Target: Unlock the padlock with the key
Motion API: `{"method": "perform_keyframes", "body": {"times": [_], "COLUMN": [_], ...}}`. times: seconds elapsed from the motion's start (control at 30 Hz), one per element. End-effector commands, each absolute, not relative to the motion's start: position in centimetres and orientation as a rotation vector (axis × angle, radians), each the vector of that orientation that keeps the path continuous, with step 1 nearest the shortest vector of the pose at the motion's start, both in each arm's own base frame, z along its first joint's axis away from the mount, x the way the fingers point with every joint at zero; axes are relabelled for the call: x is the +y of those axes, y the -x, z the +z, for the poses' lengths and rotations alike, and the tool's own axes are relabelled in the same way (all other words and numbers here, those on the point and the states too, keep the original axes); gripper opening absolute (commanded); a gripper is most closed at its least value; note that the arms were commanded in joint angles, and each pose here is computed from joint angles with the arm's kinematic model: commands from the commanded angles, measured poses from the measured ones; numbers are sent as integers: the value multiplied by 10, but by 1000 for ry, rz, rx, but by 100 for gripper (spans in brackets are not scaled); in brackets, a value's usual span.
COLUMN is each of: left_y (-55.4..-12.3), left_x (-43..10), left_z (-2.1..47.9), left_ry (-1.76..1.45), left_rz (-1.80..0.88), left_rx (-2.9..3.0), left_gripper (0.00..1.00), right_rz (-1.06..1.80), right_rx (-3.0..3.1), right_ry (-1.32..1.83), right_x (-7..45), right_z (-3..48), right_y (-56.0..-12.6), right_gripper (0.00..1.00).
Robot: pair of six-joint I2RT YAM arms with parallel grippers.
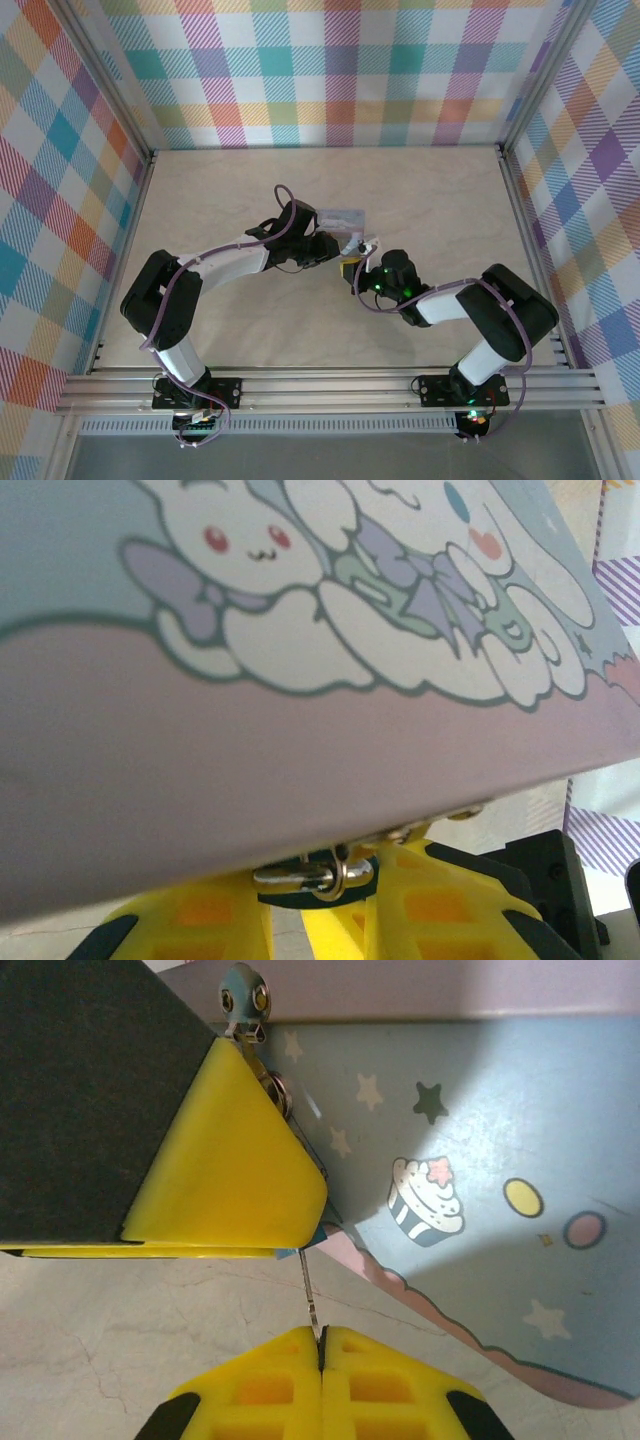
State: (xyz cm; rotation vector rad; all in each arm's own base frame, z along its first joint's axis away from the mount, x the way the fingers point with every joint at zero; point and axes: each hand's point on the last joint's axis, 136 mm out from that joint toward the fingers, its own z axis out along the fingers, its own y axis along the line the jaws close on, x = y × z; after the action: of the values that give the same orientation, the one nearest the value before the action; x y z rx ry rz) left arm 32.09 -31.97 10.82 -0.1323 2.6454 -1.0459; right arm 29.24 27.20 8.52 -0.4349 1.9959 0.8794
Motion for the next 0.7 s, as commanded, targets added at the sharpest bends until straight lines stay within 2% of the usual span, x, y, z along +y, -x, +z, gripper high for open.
{"method": "perform_keyframes", "body": {"times": [0.0,0.67], "left_y": [-310,-311], "left_x": [-331,-330], "left_z": [127,117], "left_ry": [13,-2], "left_rz": [-1122,-1099], "left_rx": [2607,2622], "left_gripper": [6,5], "right_rz": [948,944], "right_rx": [1882,1912], "right_ry": [408,422], "right_x": [278,274], "right_z": [119,117], "right_y": [-306,-311], "right_gripper": [0,0]}}
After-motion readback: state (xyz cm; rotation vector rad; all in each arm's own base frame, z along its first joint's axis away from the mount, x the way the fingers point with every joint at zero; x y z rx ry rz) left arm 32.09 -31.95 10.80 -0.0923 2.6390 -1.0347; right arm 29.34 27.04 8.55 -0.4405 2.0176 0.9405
